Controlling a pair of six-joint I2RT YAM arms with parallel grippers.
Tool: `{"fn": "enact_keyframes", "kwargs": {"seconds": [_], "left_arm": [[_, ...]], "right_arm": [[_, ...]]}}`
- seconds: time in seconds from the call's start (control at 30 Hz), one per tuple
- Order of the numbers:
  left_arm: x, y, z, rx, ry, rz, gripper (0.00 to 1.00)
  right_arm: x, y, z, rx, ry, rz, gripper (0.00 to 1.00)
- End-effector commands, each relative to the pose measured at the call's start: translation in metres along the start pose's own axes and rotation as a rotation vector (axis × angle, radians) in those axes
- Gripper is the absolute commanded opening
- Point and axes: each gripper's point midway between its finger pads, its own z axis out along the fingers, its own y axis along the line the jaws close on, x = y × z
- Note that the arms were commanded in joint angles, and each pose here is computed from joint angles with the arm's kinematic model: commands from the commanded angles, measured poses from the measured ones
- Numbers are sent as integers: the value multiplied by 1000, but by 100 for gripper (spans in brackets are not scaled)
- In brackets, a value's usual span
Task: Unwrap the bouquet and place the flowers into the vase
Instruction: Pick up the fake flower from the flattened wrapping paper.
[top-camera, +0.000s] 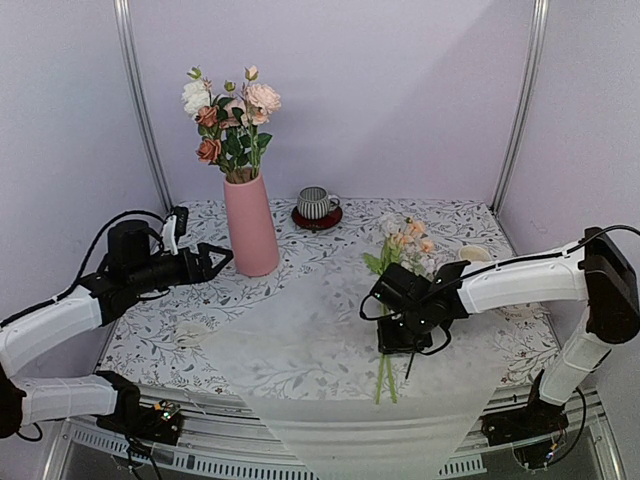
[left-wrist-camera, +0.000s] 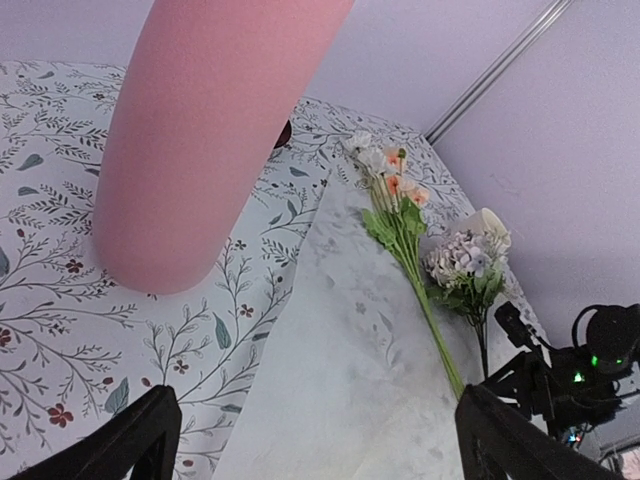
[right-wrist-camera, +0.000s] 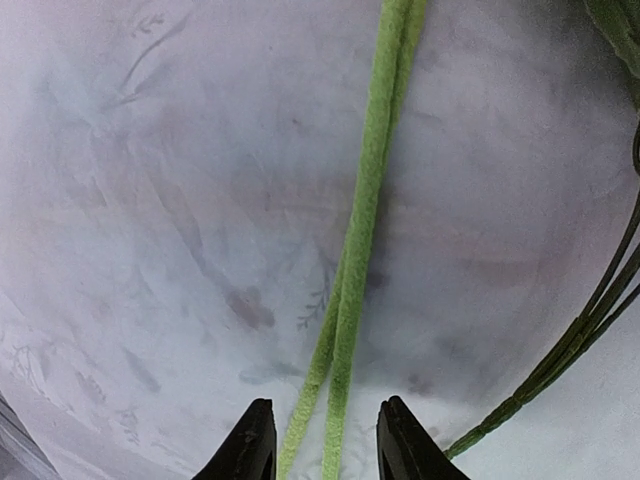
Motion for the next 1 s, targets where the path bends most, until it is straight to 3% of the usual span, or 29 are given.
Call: {"fn": "enact_keyframes", "kwargs": {"seconds": [0.0, 0.27, 0.47, 0.6, 0.97], "left_arm": [[-3, -3, 0, 24, -11, 0, 98], [-7, 3, -3, -22, -33, -23, 98], [-8, 26, -1, -161, -14, -69, 98], [-11, 36, 0, -225, -5, -87, 98], [-17, 45, -13, -313, -13, -109, 98]], "right_arm": [[14, -9, 1, 42, 23, 2, 35], [22, -11, 8, 65, 44, -10, 34], [25, -13, 13, 81, 58, -15, 32], [27, -15, 15, 92, 66, -17, 25], [33, -18, 30, 120, 95, -25, 25]]}}
